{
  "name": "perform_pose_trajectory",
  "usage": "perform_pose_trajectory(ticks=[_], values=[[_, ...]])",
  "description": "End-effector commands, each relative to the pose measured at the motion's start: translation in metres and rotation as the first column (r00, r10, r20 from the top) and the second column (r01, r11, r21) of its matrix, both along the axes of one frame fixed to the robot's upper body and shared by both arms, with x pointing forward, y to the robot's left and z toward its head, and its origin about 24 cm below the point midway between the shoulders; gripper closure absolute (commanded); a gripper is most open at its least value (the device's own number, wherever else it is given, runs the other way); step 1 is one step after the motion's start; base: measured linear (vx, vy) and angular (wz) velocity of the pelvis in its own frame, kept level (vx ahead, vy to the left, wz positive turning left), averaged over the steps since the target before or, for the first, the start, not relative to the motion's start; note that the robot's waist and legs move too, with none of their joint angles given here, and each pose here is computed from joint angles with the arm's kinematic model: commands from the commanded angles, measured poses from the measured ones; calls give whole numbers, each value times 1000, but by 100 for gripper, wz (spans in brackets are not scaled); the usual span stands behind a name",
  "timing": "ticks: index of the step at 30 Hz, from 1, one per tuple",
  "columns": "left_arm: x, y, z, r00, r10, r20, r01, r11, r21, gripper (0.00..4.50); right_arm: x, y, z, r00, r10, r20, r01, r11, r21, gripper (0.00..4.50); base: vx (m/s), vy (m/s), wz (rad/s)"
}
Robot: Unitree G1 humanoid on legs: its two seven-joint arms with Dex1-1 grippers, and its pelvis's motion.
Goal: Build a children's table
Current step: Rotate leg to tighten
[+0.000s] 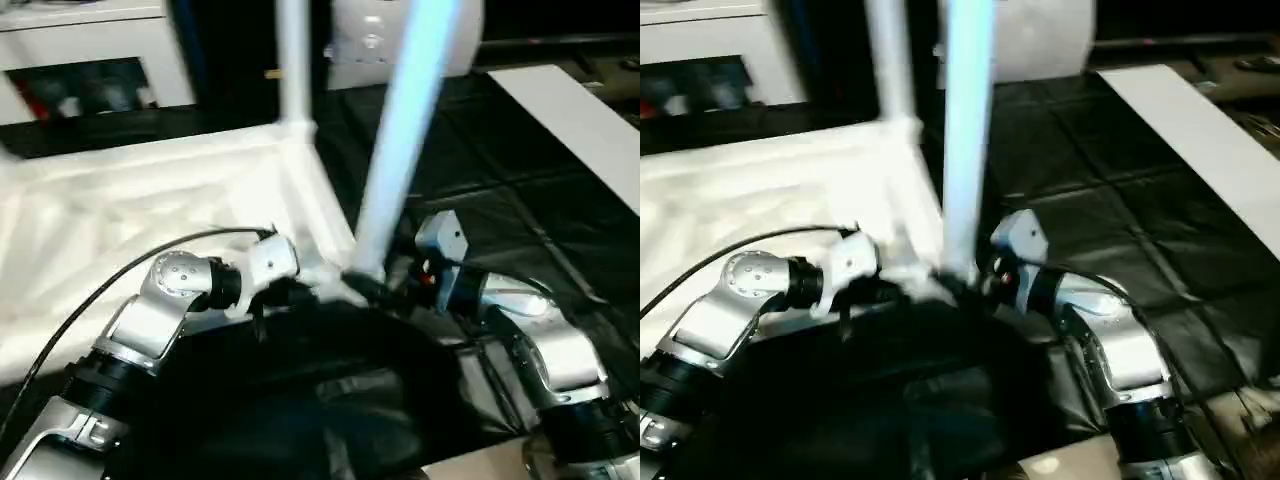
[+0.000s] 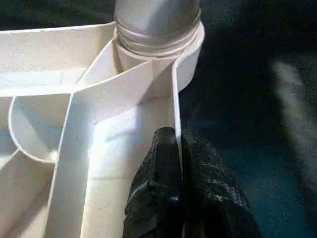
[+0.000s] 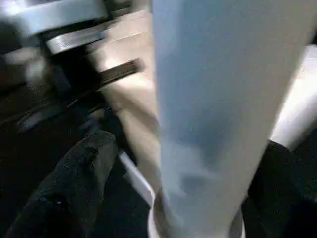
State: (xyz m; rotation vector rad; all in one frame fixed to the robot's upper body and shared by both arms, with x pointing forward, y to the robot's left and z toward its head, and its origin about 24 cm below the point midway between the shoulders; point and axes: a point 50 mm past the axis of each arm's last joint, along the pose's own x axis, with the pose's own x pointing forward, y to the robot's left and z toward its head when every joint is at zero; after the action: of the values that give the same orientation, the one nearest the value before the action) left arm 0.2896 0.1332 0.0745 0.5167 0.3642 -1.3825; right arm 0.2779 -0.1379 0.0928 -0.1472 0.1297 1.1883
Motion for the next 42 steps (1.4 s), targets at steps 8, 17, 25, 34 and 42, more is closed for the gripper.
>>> perform_pose_trajectory(ticks=[8, 17, 25, 34, 42], values=[[-13, 2, -4, 966, -246, -79, 252, 965, 70, 450, -6, -5, 1, 944, 315, -96, -319, 948, -26, 83, 0, 0, 0], [-13, 4, -3, 954, -287, -86, 294, 952, 81, 450, -5, -5, -2, 898, 417, -143, -427, 903, -50, 169, 0, 0, 0], [-11, 7, -4, 957, -280, -78, 286, 954, 86, 450, -8, -4, -6, 874, 455, -172, -468, 882, -46, 238, 0, 0, 0], [-8, -4, -2, 982, -170, -84, 169, 985, -19, 450, -20, 6, -7, 885, 414, -214, -406, 910, 80, 250, 0, 0, 0], [10, -44, 3, 991, 120, -66, -129, 980, -151, 450, -8, 59, -24, 959, 8, -283, 18, 996, 92, 250, 0, 0, 0]])
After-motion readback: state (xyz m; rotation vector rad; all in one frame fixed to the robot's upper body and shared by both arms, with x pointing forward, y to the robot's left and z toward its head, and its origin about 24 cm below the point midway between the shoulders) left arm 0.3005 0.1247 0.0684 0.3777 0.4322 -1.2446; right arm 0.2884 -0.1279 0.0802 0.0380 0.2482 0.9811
